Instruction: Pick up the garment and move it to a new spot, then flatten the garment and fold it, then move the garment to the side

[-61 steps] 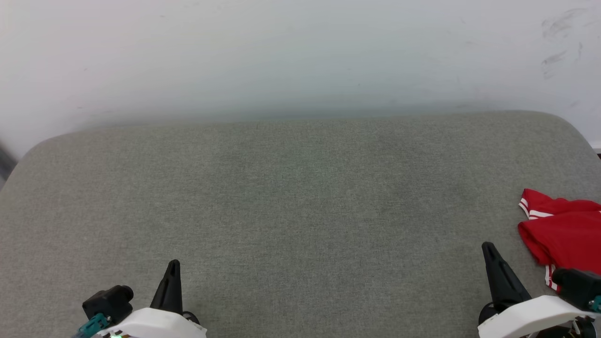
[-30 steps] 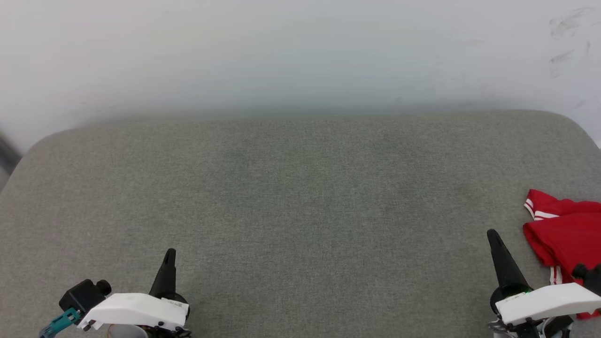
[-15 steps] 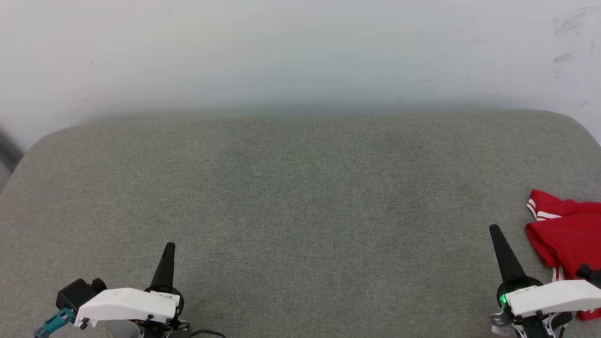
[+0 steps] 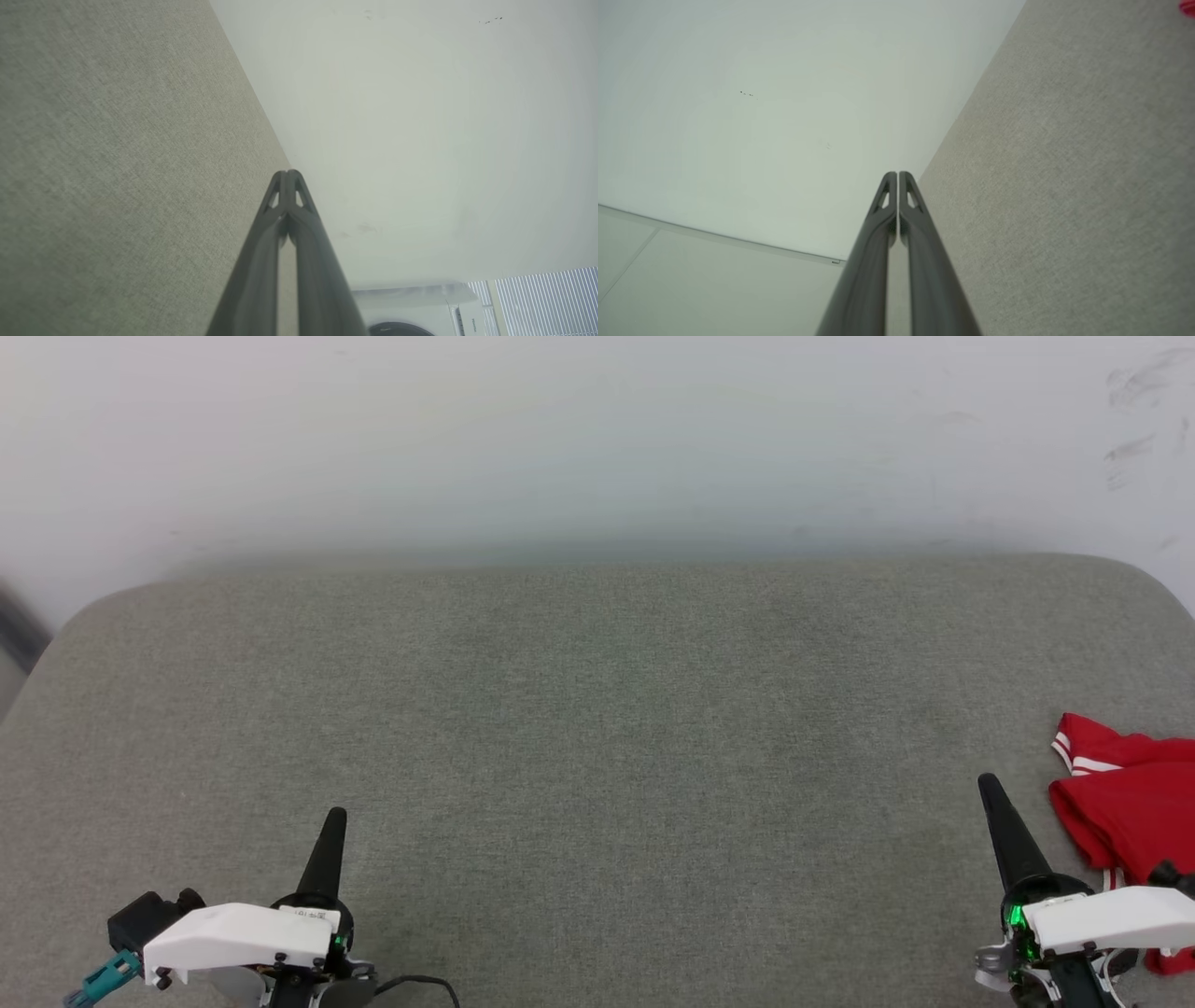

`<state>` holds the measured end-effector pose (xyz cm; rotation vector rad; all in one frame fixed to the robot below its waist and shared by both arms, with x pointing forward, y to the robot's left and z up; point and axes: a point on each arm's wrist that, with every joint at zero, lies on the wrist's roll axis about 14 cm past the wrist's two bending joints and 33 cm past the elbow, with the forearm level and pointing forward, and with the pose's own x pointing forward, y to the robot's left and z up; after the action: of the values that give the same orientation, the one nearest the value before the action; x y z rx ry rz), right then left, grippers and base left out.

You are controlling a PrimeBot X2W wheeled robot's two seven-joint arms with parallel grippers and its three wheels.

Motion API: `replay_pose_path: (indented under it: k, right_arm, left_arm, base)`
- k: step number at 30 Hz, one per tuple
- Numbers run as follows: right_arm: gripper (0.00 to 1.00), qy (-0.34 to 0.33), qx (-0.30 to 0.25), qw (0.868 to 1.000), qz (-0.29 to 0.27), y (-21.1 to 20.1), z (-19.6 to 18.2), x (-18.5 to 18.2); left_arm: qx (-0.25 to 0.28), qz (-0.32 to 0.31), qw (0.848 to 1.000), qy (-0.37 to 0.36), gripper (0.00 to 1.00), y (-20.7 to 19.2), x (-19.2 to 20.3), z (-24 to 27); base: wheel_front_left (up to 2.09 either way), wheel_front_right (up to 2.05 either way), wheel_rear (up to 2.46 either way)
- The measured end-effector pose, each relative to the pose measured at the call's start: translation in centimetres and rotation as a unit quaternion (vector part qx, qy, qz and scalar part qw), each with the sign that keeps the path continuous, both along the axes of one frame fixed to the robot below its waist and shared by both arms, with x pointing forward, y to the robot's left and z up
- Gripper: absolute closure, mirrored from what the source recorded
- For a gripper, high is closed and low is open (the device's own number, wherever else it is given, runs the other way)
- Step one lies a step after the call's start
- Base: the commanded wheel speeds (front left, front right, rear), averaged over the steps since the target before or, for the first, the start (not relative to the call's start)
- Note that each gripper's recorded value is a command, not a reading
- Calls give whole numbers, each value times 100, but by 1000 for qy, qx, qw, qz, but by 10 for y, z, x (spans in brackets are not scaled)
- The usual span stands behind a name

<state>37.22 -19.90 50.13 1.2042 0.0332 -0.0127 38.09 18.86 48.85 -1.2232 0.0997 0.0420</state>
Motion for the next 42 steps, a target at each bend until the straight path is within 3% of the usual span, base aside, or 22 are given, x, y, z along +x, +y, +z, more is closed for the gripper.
replay_pose_path:
  k: [42]
  right_arm:
    - [100,-10,169,985,-8,-2,3,14]
  left_arm:
    - [-161,19,986,-39,100,11,7,15]
  base:
    - [0,0,0]
